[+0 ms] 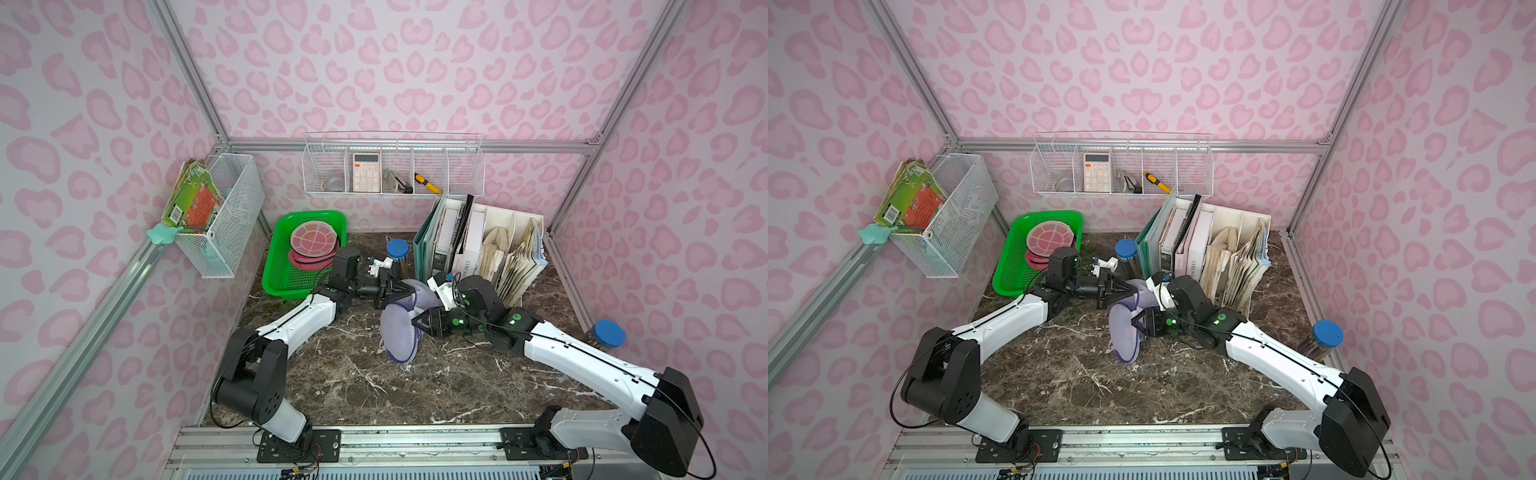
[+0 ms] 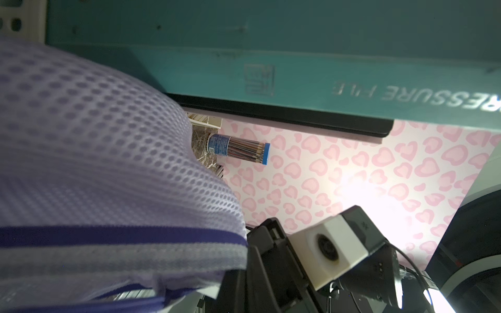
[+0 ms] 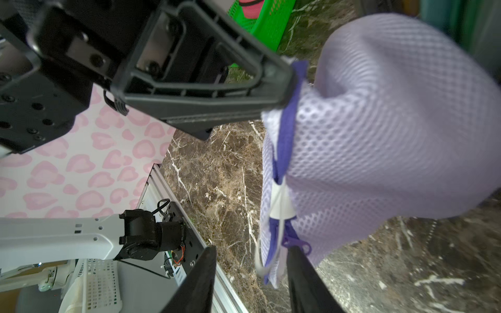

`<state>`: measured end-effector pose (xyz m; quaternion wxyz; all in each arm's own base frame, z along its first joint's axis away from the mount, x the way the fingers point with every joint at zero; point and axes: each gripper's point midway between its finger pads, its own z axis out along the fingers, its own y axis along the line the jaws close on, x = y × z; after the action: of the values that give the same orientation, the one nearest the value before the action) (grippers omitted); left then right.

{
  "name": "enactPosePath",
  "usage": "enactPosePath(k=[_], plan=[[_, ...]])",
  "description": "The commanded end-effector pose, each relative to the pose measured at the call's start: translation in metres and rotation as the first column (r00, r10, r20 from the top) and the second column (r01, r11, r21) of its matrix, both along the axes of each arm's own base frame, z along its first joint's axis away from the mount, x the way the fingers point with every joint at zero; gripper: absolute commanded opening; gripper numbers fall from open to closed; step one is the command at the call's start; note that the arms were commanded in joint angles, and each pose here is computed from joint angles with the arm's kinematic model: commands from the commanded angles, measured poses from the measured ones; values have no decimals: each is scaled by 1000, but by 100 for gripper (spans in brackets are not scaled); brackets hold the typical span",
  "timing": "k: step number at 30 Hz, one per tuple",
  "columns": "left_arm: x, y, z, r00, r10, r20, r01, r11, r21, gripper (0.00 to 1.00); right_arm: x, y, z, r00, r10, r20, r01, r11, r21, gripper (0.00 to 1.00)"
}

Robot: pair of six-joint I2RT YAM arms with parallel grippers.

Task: Turn the laundry bag inside out
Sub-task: Pick up the laundry bag at the center of the board.

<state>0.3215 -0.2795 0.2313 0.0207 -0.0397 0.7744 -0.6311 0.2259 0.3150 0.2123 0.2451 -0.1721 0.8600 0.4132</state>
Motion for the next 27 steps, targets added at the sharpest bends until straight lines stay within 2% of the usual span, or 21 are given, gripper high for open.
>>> enactPosePath(k=[1,14,21,27], plan=[[-7,-1,4,998,-44,35,45,999,-7,0,-2,-8,-6,1000,12,-9,-12,1000,-14,47],[-10,0,4,997,-67,44,67,998,4,0,-1,2,-32,992,77,-96,-76,997,11,44],[-9,0,1,997,-62,37,62,998,10,0,-2,14,-32,993,101,-61,-104,994,-36,44],[-9,0,-3,998,-59,24,59,998,18,0,-7,21,-30,991,128,-37,-130,989,-74,39]])
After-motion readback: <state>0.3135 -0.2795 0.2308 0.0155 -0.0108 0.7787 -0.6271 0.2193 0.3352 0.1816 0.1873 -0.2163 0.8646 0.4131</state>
